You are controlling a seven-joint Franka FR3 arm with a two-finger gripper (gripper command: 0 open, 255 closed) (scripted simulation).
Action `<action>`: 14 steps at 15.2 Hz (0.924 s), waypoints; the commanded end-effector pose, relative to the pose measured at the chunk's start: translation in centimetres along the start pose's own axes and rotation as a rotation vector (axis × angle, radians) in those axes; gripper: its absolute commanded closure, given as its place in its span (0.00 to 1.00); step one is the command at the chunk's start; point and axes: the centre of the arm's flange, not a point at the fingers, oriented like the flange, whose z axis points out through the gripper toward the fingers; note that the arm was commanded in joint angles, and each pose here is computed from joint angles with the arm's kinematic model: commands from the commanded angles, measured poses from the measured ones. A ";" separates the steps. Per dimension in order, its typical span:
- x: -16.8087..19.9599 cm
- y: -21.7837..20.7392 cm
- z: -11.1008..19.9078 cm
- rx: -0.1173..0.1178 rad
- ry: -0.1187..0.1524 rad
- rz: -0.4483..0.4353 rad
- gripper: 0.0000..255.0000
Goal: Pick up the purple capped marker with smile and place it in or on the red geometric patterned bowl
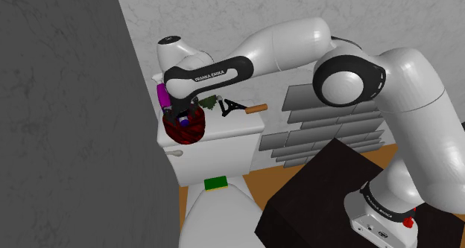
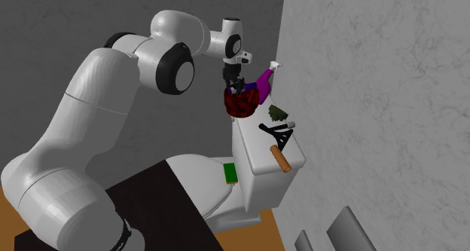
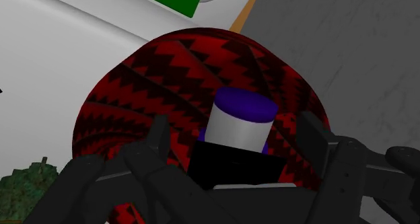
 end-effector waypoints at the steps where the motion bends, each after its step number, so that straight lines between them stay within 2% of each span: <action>1: 0.0 0.0 0.0 0.000 0.000 0.000 0.00; 4: 0.0 0.0 0.0 0.000 0.000 0.000 0.00; 8: 0.0 0.0 -5.0 0.000 0.000 0.000 0.00; 14: 0.0 0.0 -5.0 0.000 0.000 0.000 0.00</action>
